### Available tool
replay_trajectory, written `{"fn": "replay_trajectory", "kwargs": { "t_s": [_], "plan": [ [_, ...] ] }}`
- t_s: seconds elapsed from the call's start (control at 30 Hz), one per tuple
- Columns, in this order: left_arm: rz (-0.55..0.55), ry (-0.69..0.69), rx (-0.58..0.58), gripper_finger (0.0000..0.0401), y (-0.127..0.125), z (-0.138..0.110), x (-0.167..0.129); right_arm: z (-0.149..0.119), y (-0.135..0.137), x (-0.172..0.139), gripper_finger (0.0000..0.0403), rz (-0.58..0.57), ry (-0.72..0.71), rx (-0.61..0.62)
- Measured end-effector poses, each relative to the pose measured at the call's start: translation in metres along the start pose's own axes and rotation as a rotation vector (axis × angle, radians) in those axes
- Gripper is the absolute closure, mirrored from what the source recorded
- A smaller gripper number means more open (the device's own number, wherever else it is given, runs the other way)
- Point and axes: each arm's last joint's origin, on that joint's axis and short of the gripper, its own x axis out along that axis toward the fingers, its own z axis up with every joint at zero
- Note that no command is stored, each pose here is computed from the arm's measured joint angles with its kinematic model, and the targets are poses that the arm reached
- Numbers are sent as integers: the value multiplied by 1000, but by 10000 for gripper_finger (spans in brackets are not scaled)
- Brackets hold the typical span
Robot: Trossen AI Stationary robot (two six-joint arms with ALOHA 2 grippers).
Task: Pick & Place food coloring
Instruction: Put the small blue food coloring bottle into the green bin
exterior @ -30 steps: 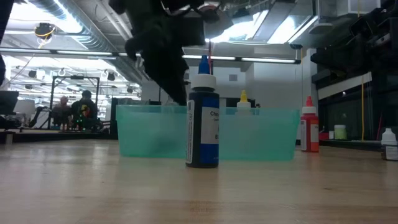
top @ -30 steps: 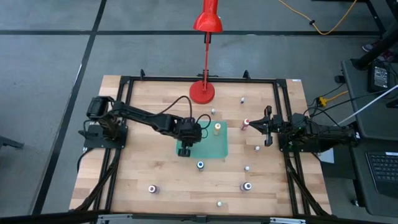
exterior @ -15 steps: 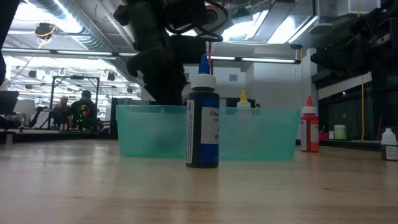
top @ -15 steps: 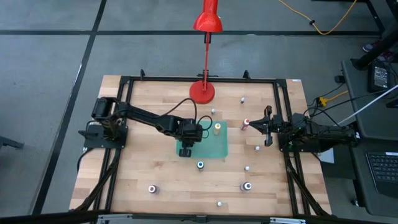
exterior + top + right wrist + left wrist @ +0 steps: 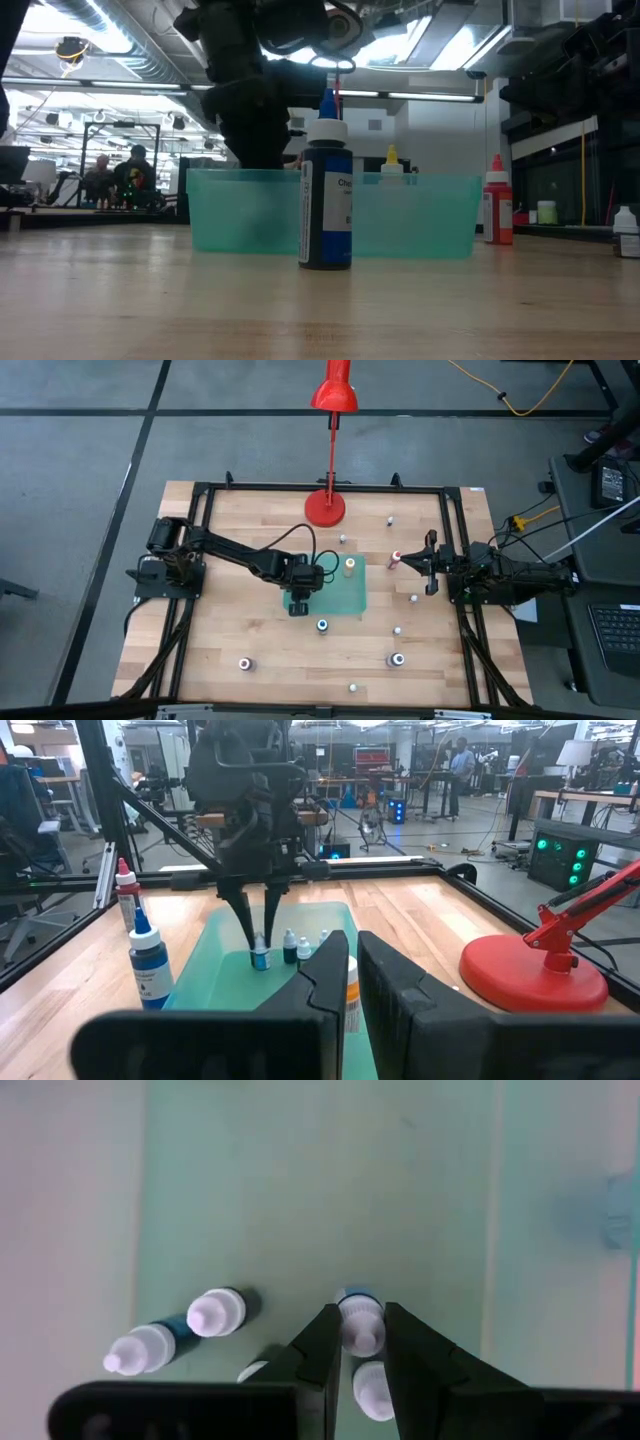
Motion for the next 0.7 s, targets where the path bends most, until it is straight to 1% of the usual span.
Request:
{"fn": "replay_trajectory", "kwargs": {
  "t_s": [0.17, 0.47, 0.7],
  "plan": [
    [40, -7, -32, 345, 1, 0, 0, 0, 0, 0, 372, 0, 0, 0],
    [52, -10, -51, 345, 2, 1, 0, 0, 0, 0, 372, 0, 1, 0],
    [44, -44, -66, 345, 1, 4, -1, 0, 0, 0, 372, 0, 0, 0]
  ]
}}
